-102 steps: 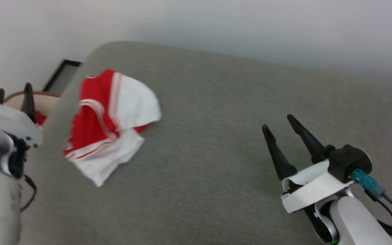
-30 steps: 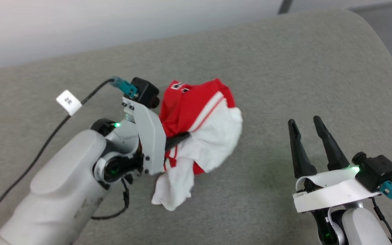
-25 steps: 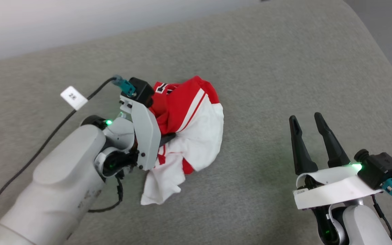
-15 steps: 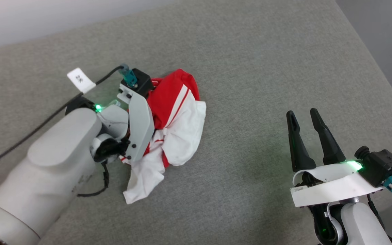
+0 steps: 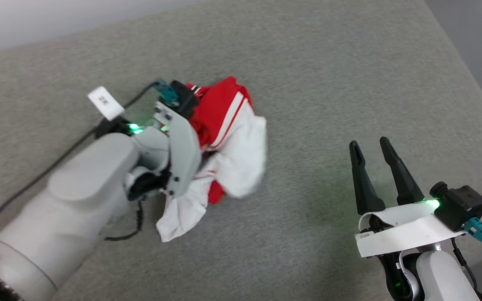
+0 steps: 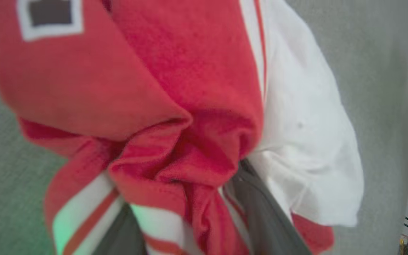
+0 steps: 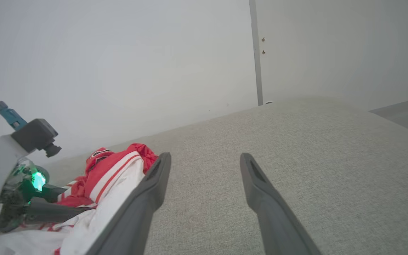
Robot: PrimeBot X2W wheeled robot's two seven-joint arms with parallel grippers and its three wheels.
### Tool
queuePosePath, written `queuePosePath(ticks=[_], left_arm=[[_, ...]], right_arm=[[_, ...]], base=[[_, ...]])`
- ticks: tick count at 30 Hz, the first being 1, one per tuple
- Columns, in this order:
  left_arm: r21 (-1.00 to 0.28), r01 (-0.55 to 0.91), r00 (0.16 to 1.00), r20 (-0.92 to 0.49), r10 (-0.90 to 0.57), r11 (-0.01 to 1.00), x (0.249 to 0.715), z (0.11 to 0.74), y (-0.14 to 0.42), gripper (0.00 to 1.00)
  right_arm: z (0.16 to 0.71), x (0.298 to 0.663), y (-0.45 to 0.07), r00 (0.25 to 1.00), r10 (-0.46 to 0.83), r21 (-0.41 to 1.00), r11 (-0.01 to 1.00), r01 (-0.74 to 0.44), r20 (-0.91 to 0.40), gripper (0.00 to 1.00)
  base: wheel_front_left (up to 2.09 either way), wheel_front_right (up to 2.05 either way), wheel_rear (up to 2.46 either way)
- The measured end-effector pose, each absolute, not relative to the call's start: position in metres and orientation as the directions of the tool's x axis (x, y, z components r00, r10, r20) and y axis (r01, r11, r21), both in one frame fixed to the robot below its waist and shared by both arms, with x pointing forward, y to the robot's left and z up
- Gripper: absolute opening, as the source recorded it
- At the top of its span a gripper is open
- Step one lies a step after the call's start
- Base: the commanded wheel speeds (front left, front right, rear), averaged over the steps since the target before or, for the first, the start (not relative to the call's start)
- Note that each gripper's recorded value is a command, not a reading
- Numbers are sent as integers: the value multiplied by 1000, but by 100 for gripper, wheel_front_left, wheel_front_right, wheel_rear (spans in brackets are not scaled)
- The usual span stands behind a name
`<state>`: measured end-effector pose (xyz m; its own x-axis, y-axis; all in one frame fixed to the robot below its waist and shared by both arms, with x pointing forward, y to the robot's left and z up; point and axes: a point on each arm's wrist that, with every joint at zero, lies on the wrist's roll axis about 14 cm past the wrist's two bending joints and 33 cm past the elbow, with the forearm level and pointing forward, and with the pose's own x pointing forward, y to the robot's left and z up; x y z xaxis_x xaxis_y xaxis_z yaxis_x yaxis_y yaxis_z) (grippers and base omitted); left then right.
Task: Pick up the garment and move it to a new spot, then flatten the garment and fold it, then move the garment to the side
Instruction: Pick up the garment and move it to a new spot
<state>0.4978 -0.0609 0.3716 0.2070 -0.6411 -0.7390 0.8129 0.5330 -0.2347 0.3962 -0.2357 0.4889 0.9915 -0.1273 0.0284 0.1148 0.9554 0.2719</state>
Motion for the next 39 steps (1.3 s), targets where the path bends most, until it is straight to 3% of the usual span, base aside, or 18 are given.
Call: queuePosePath(ticks=[4, 10, 18, 32, 36, 39], left_arm=[[-234, 809, 268, -669, -693, 539, 496, 393, -59, 100], [-230, 746, 418, -569, -708, 625, 500, 425, -23, 100], [-340, 615, 595, -391, -702, 711, 483, 467, 25, 100], [-439, 271, 844, -320, -431, 857, 408, 438, 147, 100], [-411, 156, 901, -313, -299, 898, 393, 437, 195, 100], [-377, 97, 953, -233, -195, 921, 396, 459, 224, 100]], right_arm=[[487, 402, -221, 997, -78, 253, 965, 68, 29, 100], [485, 407, -194, 999, 17, 243, 970, -23, 27, 100], [485, 405, -166, 992, 124, 229, 965, -127, 29, 100], [477, 395, -141, 971, 240, 174, 956, -236, -3, 100], [483, 395, -141, 968, 249, 169, 954, -248, 12, 100], [487, 395, -152, 974, 226, 155, 962, -226, 20, 100]], base=[[0, 0, 0], [0, 0, 0], [0, 0, 0], [0, 0, 0], [0, 0, 0], [0, 0, 0]])
